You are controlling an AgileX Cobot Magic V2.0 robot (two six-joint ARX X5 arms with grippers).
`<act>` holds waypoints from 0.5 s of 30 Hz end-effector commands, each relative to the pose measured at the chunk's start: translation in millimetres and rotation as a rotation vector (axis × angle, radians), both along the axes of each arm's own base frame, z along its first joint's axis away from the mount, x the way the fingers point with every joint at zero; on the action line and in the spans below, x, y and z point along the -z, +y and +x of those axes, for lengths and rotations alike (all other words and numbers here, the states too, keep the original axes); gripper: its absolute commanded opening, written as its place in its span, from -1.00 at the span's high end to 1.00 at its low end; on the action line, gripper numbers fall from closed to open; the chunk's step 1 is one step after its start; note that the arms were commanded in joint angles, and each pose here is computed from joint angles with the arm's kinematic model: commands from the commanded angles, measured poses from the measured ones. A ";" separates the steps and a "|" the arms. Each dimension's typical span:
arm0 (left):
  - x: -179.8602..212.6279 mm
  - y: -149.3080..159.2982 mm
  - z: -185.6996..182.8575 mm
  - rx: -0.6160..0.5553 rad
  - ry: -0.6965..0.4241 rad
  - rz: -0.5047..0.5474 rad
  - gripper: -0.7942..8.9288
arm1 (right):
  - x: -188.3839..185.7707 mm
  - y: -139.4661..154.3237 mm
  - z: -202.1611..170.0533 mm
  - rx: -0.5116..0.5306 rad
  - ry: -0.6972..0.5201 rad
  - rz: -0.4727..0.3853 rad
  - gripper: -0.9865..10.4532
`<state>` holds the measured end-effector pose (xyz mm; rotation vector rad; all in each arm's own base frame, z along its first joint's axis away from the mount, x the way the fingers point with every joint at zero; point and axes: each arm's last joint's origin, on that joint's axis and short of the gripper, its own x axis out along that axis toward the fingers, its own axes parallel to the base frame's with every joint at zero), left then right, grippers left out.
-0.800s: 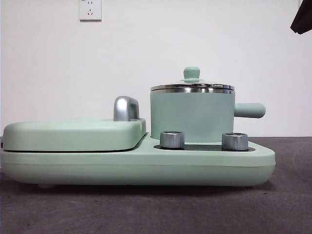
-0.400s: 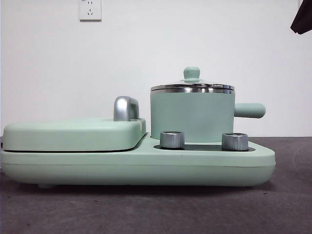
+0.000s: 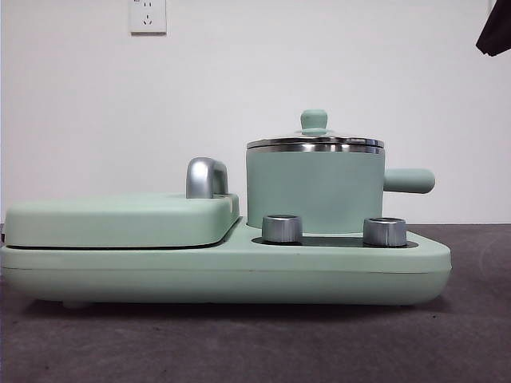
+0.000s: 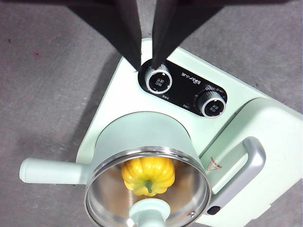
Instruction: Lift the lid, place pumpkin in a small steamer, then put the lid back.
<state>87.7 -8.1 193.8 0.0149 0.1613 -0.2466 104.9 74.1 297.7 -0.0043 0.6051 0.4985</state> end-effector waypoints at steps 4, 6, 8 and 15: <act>22.8 3.2 6.7 -0.076 -0.108 -0.077 0.82 | -3.1 1.2 0.0 -0.010 -0.015 0.007 0.77; 26.2 3.5 7.8 -0.085 -0.110 -0.080 0.82 | -3.1 1.3 0.1 -0.010 -0.015 0.007 0.77; 28.5 4.3 8.4 -0.113 -0.109 -0.077 0.82 | -3.1 1.3 0.1 -0.009 -0.015 0.007 0.77; 31.6 6.4 9.3 -0.186 -0.107 -0.070 0.82 | -3.1 1.3 0.1 -0.010 -0.015 0.007 0.77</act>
